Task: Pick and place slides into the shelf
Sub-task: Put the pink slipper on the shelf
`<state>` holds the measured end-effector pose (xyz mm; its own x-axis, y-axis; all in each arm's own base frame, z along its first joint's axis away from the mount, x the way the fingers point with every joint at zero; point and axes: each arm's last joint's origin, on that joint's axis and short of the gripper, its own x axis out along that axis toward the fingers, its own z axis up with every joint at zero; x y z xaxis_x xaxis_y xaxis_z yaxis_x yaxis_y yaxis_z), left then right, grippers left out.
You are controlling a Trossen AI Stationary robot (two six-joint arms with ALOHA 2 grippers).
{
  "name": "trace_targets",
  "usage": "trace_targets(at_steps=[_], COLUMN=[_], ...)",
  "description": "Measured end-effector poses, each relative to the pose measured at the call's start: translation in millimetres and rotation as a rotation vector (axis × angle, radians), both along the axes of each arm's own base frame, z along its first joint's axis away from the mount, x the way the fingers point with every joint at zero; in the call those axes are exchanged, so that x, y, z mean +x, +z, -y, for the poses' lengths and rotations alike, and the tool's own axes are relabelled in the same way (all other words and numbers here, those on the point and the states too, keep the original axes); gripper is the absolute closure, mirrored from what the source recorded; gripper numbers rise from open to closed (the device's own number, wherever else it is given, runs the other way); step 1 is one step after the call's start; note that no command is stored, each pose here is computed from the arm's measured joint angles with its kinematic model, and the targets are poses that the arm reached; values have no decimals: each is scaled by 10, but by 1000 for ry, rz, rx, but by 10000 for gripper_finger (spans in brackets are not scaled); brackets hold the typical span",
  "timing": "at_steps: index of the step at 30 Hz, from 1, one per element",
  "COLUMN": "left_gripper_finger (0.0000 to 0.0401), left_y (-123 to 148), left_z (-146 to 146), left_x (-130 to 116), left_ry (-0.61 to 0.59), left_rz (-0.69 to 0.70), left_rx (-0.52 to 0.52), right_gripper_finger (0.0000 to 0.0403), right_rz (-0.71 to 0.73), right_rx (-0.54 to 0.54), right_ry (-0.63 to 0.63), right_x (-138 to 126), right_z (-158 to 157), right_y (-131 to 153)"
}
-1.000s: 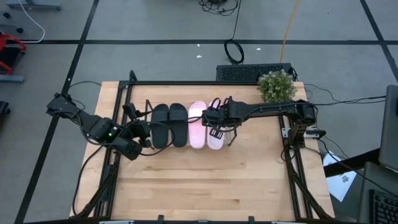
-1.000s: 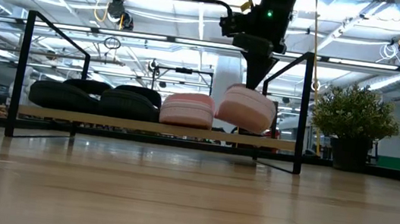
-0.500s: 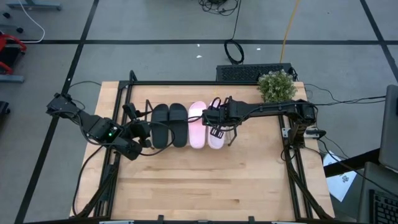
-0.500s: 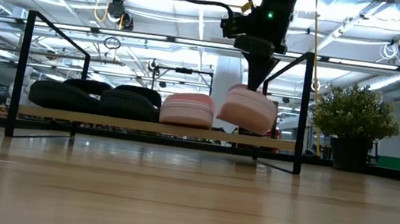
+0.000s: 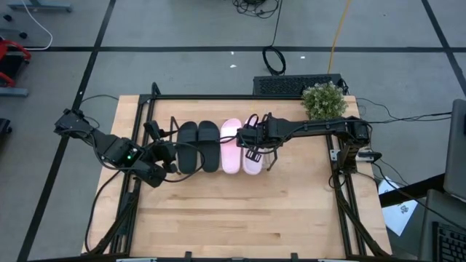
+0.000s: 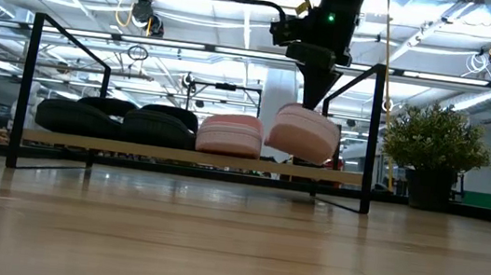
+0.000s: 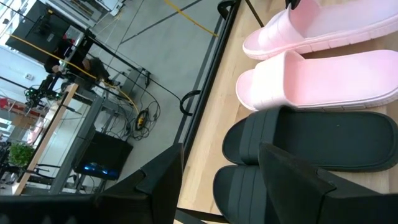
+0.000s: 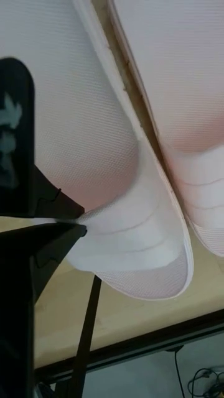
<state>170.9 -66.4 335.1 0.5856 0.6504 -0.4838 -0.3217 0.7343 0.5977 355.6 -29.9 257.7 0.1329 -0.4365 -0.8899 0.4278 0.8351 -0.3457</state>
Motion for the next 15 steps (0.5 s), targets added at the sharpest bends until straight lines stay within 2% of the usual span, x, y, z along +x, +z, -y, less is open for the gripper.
trace_targets(at_steps=[9,15], left_gripper_finger=[185,185], left_y=[0,-1], left_z=[-1,-1], left_x=[0,0], left_ry=[0,0], left_rz=[-1,-1], left_rx=[0,0], right_gripper_finger=[403,403], right_rz=[12,-34], right_rx=[9,30], right_ry=[1,8], right_x=[15,87], right_z=[-2,-10], right_y=[-5,-166])
